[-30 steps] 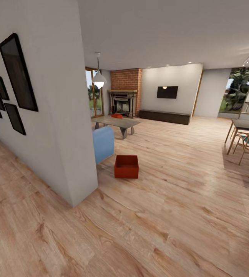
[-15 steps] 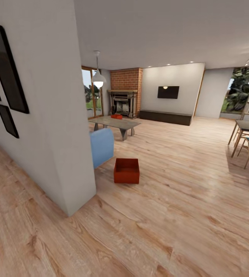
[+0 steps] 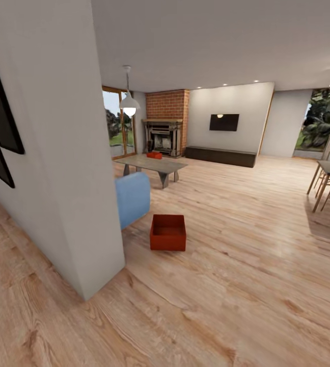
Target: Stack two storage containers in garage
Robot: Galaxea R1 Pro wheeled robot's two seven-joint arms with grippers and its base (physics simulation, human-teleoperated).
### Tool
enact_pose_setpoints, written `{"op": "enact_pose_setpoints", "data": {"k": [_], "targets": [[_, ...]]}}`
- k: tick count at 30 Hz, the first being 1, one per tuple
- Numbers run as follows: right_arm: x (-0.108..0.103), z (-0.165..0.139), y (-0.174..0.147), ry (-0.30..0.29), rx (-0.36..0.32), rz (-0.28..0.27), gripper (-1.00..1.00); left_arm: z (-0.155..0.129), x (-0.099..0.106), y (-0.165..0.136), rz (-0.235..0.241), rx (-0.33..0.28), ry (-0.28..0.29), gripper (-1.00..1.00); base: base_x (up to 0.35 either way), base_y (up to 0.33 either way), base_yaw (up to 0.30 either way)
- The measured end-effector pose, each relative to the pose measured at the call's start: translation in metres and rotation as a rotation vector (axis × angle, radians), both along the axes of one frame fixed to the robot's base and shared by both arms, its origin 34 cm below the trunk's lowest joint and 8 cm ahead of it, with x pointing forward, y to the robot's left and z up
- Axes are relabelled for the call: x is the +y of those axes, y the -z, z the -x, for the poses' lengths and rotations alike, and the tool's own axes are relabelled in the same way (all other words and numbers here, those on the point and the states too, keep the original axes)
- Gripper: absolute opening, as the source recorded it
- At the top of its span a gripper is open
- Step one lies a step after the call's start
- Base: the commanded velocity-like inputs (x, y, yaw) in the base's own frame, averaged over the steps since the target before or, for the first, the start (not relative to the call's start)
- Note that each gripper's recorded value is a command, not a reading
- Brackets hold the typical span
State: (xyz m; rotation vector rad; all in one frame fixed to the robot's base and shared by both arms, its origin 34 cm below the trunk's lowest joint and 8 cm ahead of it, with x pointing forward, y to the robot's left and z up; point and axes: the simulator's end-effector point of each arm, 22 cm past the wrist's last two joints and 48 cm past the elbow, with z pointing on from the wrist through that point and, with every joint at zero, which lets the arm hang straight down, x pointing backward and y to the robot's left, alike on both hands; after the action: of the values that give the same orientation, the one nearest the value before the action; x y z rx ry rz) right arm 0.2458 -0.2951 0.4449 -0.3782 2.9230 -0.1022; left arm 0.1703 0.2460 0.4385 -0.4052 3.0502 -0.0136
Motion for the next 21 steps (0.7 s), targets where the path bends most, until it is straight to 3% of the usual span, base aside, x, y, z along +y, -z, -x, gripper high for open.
{"op": "enact_pose_setpoints", "data": {"k": [21], "targets": [[-0.0007, -0.0001, -0.0001, -0.001, 0.0, 0.002, 1.0, 0.0, 0.0001, 0.0, 0.0, 0.0, 0.001, 1.0, 0.323, 0.0, 0.0]]}}
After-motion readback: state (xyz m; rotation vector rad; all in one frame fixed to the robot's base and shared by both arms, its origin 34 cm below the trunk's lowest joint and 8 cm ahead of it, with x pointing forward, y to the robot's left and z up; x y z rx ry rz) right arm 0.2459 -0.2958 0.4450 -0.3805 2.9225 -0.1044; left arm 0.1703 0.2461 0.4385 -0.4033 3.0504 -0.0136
